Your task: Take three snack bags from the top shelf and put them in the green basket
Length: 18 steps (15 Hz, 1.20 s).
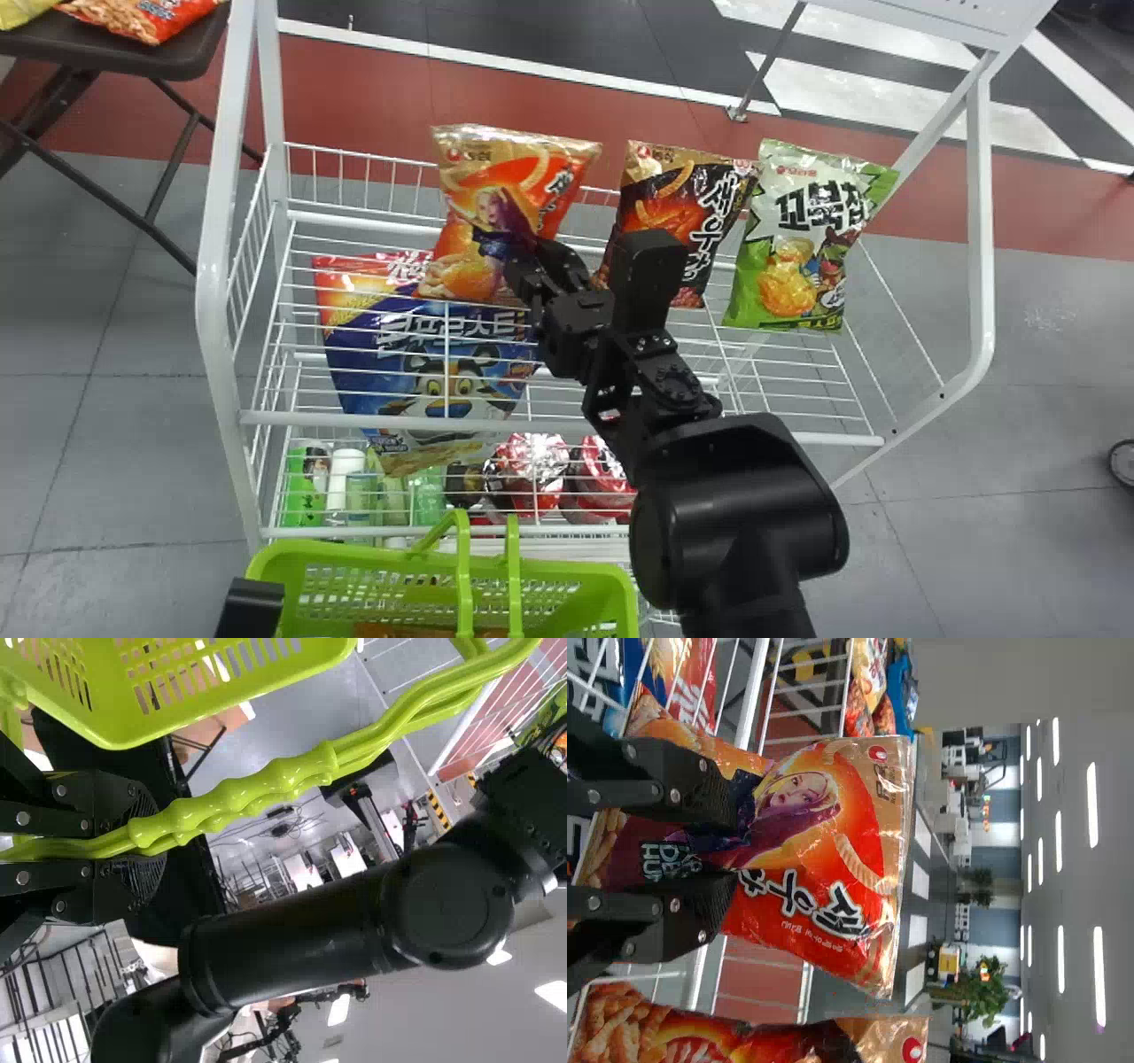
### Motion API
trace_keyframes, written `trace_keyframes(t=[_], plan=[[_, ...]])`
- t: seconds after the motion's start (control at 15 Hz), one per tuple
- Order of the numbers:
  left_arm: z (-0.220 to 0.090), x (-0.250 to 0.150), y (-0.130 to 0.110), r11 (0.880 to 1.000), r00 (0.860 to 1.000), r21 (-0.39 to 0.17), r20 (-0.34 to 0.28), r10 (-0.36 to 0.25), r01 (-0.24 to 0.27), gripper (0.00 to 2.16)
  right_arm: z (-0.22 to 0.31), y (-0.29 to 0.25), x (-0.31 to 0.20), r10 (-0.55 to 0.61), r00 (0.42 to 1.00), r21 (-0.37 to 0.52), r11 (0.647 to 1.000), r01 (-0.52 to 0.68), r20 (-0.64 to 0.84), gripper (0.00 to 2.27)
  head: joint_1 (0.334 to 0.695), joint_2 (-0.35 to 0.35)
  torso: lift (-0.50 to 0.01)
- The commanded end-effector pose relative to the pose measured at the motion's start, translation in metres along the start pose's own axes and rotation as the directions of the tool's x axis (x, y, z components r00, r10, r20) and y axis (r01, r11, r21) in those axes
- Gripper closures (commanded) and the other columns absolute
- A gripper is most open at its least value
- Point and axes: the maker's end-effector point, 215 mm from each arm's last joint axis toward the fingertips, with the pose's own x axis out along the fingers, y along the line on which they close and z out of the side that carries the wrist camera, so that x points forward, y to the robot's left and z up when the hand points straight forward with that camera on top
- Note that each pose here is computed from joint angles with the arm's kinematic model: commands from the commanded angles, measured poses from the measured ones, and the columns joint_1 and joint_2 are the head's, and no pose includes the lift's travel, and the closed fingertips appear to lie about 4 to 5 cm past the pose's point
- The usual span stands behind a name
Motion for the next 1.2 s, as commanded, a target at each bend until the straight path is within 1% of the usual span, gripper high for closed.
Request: trace_keyframes(t=[0.0,0.2,0.4,0.6,0.67,0.73,0.8,0.87,0.93,1.0,1.07,1.13], plan=[[0.0,0.001,0.007,1.0,1.0,-0.003,0.001,0.022,-0.022,1.57,0.017,0.008,-0.016,0.035,0.999,-0.016,0.999,-0.035,0.033,2.07,0.695,-0.35,-0.033],[0.001,0.002,0.016,0.999,0.999,-0.007,0.0,0.048,-0.048,1.57,0.038,0.024,-0.054,0.068,0.995,-0.046,0.997,-0.065,0.067,2.07,0.695,-0.35,-0.033],[0.003,0.0,0.021,0.998,0.998,-0.008,0.01,0.064,-0.064,1.57,0.043,0.023,-0.104,0.09,0.995,-0.054,0.995,-0.089,0.031,2.07,0.695,-0.35,-0.033],[0.009,-0.003,0.024,0.997,0.997,0.005,0.019,0.072,-0.072,1.57,0.025,-0.003,-0.16,0.101,0.994,-0.003,0.995,-0.101,-0.037,2.07,0.695,-0.35,-0.033],[0.012,-0.005,0.026,0.997,0.997,0.008,0.028,0.079,-0.079,1.57,0.02,-0.01,-0.171,0.103,0.993,0.011,0.995,-0.102,-0.056,2.07,0.695,-0.35,-0.033],[0.013,-0.008,0.03,0.995,0.994,0.009,0.049,0.094,-0.095,1.57,0.007,-0.017,-0.179,0.108,0.987,0.032,0.994,-0.105,-0.116,2.07,0.695,-0.35,-0.033],[0.017,-0.007,0.033,0.994,0.993,0.018,0.061,0.104,-0.105,1.57,-0.015,-0.028,-0.198,0.103,0.968,0.079,0.993,-0.087,-0.228,2.07,0.695,-0.35,-0.033],[0.022,-0.005,0.033,0.994,0.992,0.032,0.072,0.106,-0.109,1.57,-0.038,-0.036,-0.219,0.102,0.94,0.137,0.989,-0.06,-0.325,2.07,0.695,-0.35,-0.033],[0.023,-0.006,0.034,0.993,0.992,0.032,0.072,0.107,-0.109,1.57,-0.06,-0.043,-0.24,0.097,0.904,0.181,0.983,-0.022,-0.416,2.07,0.695,-0.35,-0.033],[0.025,-0.004,0.035,0.993,0.991,0.037,0.073,0.111,-0.114,1.57,-0.079,-0.052,-0.258,0.089,0.87,0.205,0.979,0.014,-0.485,2.07,0.695,-0.35,-0.033],[0.027,-0.004,0.036,0.992,0.991,0.041,0.074,0.115,-0.118,1.57,-0.097,-0.052,-0.275,0.105,0.828,0.237,0.971,0.034,-0.551,2.07,0.695,-0.35,-0.033],[0.027,-0.004,0.035,0.993,0.991,0.04,0.074,0.112,-0.115,1.58,-0.117,-0.043,-0.296,0.141,0.771,0.287,0.956,0.056,-0.621,2.07,0.695,-0.35,-0.033]])
